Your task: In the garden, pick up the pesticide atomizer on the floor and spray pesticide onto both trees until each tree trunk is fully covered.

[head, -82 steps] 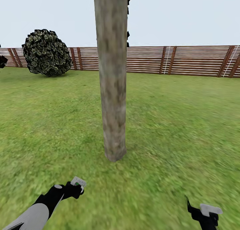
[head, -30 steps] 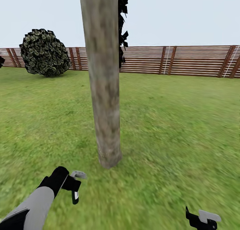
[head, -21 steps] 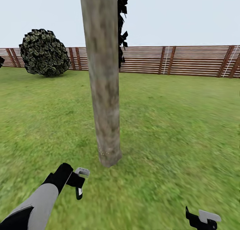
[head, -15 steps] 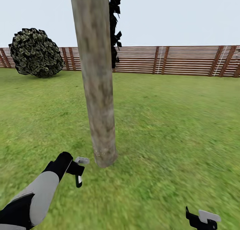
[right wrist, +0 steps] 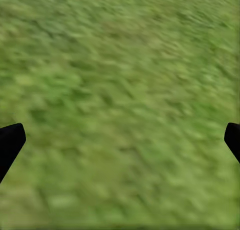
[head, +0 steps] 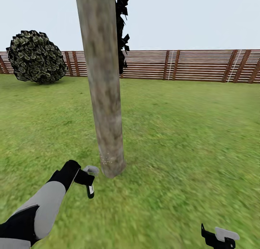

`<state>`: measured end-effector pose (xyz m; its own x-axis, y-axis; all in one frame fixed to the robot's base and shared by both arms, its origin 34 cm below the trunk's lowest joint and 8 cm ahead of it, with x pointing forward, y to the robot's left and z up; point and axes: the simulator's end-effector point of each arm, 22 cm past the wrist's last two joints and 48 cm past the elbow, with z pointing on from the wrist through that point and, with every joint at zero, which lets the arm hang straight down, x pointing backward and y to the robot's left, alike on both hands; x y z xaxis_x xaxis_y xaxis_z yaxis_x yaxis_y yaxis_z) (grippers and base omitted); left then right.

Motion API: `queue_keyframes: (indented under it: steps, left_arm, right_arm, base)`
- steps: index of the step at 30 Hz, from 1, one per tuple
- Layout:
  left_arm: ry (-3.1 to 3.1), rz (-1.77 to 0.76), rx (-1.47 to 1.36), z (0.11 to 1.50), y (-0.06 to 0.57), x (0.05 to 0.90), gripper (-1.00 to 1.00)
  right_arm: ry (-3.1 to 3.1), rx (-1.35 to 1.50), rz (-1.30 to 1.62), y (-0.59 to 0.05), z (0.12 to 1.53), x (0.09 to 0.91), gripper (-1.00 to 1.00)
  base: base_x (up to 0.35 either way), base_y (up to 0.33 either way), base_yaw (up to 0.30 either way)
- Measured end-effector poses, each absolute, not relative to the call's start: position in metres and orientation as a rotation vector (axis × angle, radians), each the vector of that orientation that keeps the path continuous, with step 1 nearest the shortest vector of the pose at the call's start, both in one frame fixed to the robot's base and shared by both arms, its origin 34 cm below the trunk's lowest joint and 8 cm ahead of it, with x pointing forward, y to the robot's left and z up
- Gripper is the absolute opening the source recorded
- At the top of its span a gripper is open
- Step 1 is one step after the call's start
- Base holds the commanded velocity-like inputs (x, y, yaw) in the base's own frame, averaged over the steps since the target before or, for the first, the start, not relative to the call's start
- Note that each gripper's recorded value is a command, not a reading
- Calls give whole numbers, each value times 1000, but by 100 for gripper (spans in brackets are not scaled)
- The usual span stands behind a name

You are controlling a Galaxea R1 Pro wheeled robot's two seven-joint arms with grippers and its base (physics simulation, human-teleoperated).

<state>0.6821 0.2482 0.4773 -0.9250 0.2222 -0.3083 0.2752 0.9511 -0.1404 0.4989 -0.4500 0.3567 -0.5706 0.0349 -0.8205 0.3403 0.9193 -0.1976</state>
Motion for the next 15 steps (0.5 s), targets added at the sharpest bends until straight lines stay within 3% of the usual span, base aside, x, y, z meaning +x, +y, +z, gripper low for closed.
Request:
queue_keyframes:
  steps: [4, 10, 15]
  left_arm:
    - [2779, -226, 332, 496, 273, 699, -100]
    - [2786, -261, 283, 532, 249, 719, -100]
    - [2773, -199, 299, 546, 264, 730, -100]
  right_arm:
    - [2150, 266, -419, -450, 357, 499, 100]
    - [2150, 266, -419, -450, 357, 499, 100]
    - [2151, 265, -419, -450, 356, 499, 100]
  base:
    - [0, 0, 0]
    - [0, 0, 0]
    - [-75, -29, 0]
